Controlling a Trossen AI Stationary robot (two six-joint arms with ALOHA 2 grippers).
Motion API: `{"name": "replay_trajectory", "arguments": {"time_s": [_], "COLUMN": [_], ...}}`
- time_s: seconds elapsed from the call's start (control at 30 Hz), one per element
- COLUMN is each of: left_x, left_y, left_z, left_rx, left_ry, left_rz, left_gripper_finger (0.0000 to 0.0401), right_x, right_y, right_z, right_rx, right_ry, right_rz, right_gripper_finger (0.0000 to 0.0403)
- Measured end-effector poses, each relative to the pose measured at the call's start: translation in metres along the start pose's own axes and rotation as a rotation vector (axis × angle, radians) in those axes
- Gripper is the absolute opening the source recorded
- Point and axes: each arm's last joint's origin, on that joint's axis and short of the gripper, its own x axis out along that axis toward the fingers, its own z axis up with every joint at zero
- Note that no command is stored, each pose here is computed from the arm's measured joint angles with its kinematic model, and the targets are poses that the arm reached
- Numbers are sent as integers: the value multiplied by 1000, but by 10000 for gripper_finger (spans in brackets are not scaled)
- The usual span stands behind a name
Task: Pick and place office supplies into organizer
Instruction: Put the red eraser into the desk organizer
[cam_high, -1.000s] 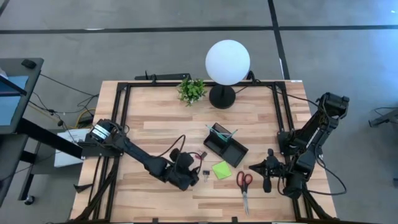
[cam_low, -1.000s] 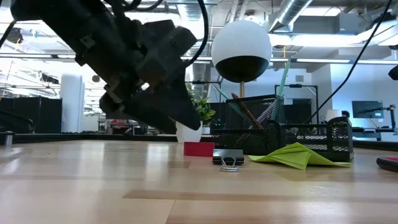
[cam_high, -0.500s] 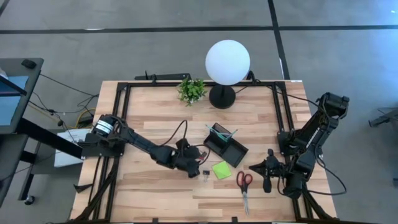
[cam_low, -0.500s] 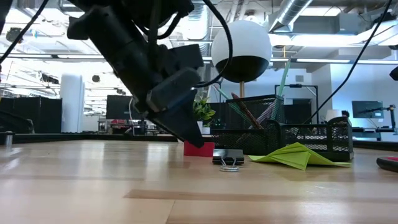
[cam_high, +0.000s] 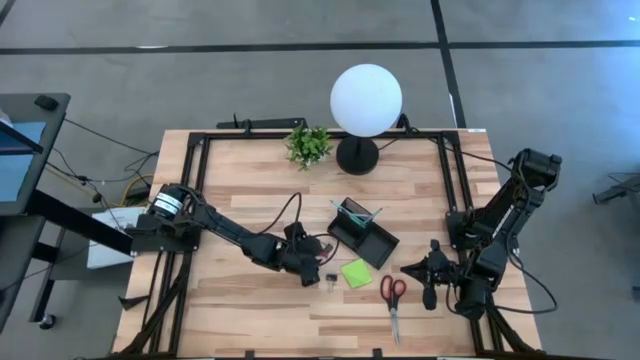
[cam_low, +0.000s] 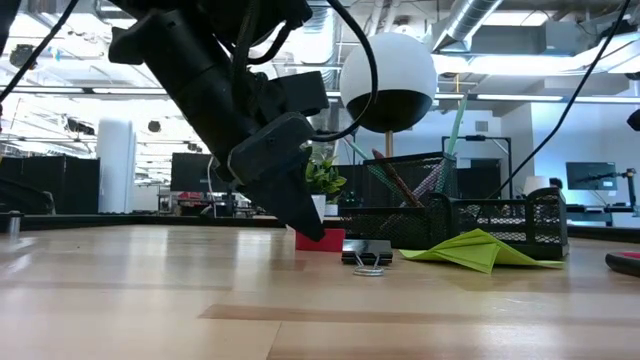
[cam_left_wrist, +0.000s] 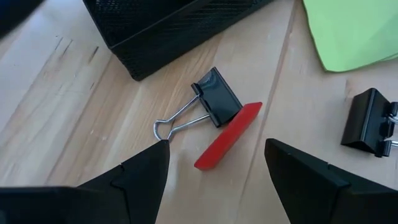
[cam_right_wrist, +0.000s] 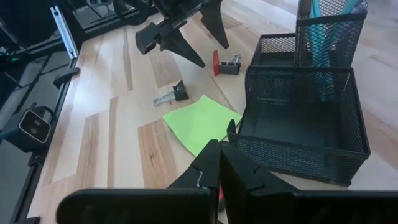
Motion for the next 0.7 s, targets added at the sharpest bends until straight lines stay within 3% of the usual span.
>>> {"name": "replay_trajectory", "arguments": {"time_s": [0.7], "left_x": [0], "left_y": [0], "left_z": [0], "left_rx": [-4], "left_ry": [-7], "left_rz": [-1], "left_gripper_finger": [261], "right_x": [0], "right_y": [0], "right_z": [0], "right_rx": [9], "right_ry": [0], "right_rz": [0], "right_gripper_finger": [0]}}
